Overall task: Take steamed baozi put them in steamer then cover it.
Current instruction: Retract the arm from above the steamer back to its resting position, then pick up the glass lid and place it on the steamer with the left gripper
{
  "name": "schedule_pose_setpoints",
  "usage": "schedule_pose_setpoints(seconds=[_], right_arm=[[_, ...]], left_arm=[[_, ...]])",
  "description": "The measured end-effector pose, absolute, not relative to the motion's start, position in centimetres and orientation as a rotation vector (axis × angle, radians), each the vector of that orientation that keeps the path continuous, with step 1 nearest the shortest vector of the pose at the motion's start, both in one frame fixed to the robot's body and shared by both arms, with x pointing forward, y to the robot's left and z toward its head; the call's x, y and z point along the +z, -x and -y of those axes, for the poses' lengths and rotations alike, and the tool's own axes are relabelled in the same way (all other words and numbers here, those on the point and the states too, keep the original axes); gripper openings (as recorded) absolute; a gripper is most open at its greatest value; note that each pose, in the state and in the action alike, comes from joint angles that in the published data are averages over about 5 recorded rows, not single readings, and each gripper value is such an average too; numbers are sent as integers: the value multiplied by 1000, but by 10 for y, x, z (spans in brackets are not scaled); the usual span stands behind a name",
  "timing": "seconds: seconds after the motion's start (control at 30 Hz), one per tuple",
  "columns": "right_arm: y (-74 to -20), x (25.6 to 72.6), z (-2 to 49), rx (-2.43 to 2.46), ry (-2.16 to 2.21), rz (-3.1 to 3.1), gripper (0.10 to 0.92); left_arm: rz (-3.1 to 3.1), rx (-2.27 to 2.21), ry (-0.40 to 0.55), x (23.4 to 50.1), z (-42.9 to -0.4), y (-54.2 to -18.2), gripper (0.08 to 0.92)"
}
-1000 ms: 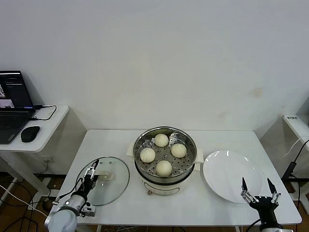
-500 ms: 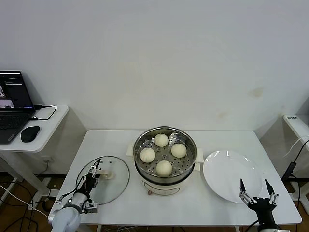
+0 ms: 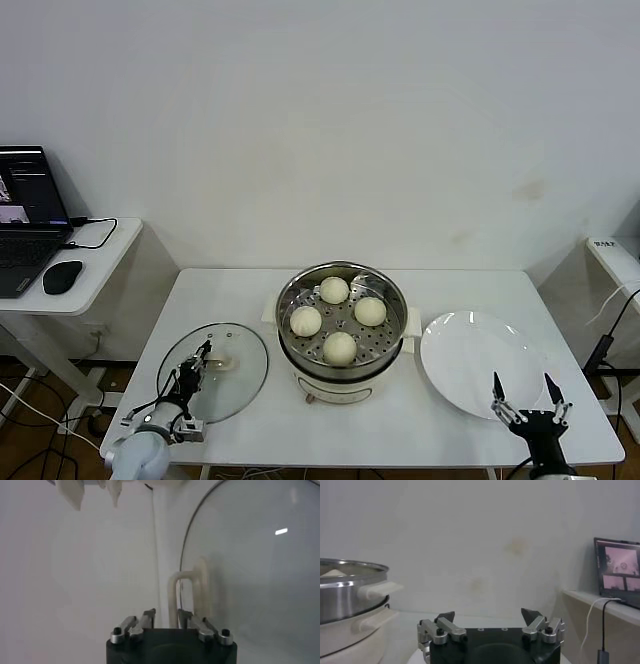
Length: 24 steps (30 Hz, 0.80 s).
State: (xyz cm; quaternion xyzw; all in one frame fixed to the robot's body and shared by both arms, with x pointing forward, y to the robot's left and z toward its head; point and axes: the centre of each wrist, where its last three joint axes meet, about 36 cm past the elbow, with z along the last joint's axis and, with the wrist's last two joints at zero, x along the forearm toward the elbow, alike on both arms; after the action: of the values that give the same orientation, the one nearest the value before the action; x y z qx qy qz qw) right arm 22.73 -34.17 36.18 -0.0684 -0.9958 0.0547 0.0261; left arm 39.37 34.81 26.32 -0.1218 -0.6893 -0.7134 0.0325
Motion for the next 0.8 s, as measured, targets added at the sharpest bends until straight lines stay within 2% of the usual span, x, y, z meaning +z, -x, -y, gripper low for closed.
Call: schedule_pose_setpoints(seconds=[0.13,0.43,0.6,0.8], right_arm=[[-227,361,340,171,203,3077,823],[-228,364,334,184,169,3082,823],[-227,367,330,193,146,3085,823],[-226,369,327,213,125,3091,823]], left_arm=[[2154,-2180,359,262,-349,-391,149],[2189,-2213,271,274,-357,-380,145],[2195,-2235,200,295,-362,-371,145],[2197,-2251,94,338,-371,-361,145]])
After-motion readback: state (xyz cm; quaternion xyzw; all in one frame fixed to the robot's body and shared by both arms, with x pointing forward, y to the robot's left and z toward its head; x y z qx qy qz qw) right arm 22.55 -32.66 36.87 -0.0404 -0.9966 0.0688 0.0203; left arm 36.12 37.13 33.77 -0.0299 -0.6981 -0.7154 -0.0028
